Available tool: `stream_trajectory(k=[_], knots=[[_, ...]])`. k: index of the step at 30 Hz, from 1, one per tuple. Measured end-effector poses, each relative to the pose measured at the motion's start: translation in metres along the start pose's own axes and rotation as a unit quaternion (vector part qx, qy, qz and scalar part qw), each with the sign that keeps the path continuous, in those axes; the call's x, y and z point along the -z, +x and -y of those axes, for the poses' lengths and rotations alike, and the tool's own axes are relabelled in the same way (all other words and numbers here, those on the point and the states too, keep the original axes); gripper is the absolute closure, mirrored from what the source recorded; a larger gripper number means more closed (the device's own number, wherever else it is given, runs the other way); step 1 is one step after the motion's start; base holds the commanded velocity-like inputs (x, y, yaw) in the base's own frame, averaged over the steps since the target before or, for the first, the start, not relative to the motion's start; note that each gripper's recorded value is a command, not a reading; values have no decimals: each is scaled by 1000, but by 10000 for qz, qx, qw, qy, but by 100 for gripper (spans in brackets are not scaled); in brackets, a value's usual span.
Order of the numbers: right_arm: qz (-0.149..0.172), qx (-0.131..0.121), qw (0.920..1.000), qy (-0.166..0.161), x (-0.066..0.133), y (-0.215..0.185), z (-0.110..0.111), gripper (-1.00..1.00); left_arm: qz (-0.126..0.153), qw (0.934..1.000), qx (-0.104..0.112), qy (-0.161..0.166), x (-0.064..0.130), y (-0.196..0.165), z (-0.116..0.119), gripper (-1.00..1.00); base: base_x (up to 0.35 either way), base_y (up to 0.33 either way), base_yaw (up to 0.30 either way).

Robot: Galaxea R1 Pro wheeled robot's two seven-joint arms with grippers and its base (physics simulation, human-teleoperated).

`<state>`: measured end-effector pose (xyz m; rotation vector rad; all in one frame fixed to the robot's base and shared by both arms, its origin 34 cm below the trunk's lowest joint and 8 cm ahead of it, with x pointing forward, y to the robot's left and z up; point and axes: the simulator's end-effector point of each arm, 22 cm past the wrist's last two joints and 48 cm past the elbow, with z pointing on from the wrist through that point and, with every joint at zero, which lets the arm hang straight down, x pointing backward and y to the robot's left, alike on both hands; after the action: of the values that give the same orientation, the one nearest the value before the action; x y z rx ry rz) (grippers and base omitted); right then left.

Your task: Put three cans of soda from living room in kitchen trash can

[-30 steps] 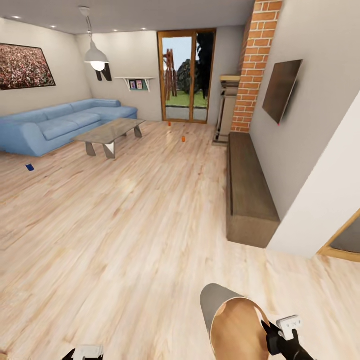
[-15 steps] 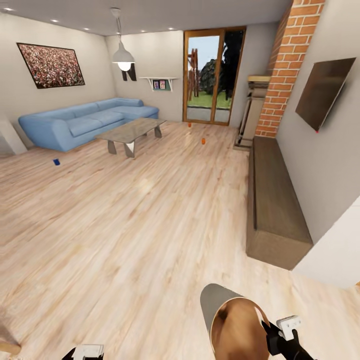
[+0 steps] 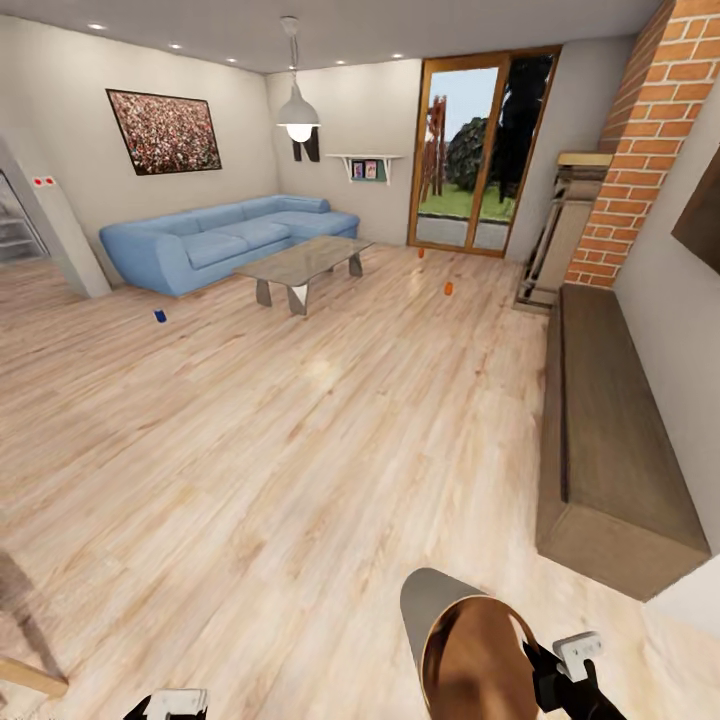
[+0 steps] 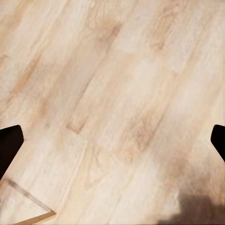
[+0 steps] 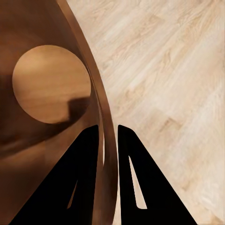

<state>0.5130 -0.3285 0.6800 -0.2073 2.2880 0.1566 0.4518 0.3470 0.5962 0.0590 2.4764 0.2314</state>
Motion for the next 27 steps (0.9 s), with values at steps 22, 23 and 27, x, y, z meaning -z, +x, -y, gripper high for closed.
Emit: stream_trajectory(k=[22,23,27], knots=[[-11,-3,10000,-4,0,1,0,100,15,10000,-4,3,0,0,0,-100,279,0,77],[-11,-3,10000,-4,0,1,0,100,16,10000,-4,4,0,0,0,-100,280,0,0],[-12,-4,10000,-4,0,1,0,100,246,9997,40,-1,0,-13,0,-100,282,0,0]])
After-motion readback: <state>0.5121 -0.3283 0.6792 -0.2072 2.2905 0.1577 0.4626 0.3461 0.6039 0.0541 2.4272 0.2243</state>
